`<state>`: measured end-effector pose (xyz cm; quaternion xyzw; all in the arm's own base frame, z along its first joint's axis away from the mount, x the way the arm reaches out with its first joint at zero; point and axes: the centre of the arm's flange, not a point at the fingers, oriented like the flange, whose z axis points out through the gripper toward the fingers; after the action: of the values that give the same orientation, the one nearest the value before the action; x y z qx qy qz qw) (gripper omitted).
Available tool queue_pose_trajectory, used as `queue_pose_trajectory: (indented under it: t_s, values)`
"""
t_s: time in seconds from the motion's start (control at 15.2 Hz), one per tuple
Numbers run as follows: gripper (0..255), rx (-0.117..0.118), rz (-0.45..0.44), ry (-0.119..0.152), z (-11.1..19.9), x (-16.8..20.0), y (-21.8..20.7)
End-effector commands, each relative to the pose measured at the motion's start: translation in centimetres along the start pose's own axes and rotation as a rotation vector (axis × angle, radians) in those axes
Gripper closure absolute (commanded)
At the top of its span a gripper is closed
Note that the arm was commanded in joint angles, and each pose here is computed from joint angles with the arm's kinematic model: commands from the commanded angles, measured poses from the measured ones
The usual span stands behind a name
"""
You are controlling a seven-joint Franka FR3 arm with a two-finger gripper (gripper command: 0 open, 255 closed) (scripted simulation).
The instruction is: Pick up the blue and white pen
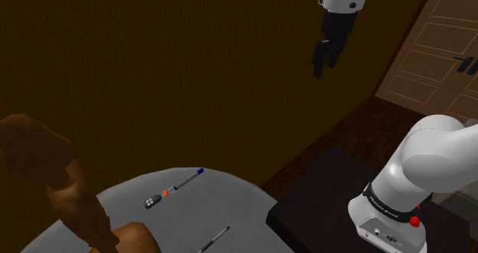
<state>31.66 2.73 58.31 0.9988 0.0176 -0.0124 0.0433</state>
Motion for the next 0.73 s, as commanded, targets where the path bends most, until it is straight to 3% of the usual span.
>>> queue_pose_trajectory:
  t_s: [0.0,0.66]
  values:
    - [0,0.0,0.0,0.0,0.0,0.0,0.0]
    - [0,0.008,-0.31,0.018,8.5,9.5,-2.5]
